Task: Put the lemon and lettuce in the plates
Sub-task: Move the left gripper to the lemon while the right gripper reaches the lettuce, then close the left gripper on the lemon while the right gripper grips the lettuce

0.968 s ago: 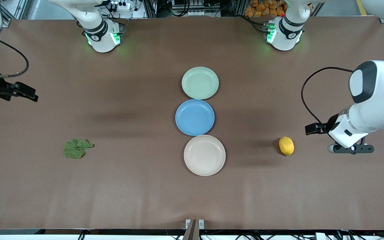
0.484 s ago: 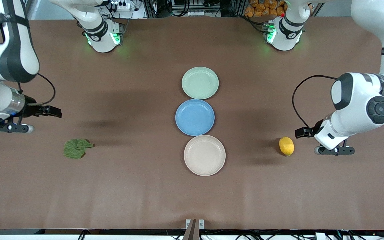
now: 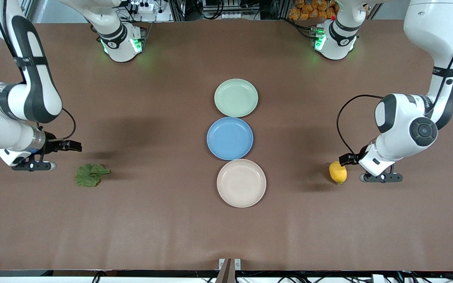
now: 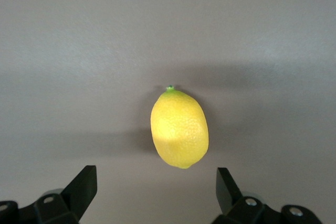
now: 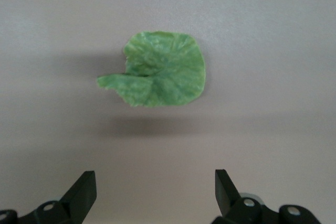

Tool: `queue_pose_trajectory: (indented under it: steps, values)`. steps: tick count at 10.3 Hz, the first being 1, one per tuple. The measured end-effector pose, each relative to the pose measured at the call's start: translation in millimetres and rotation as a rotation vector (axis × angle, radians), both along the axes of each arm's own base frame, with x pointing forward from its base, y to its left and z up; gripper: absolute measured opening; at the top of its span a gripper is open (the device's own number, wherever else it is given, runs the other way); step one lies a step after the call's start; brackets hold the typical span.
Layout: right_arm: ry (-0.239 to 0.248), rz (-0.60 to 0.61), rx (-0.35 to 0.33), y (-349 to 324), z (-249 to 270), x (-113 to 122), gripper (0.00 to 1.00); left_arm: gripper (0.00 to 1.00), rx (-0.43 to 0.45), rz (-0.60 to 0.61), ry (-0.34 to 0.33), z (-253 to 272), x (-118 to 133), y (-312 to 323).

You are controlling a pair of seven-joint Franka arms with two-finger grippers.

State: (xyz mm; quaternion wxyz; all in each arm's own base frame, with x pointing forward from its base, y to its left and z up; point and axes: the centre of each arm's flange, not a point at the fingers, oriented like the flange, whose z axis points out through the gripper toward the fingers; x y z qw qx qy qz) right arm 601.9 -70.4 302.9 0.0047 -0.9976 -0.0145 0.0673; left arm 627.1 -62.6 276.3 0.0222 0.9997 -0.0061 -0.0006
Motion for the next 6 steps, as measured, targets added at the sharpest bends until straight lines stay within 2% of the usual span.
queue_pose_trajectory:
  steps: [3,6]
  values:
    - [-0.033,0.163,0.011,31.7,-37.1,11.7,1.0,1.0,-0.005,-0.001,-0.007,-29.0,1.1,-2.5]
    - [-0.079,0.3,0.015,32.7,-58.7,18.5,1.0,1.0,-0.011,0.0,-0.03,-47.3,3.7,-5.7]
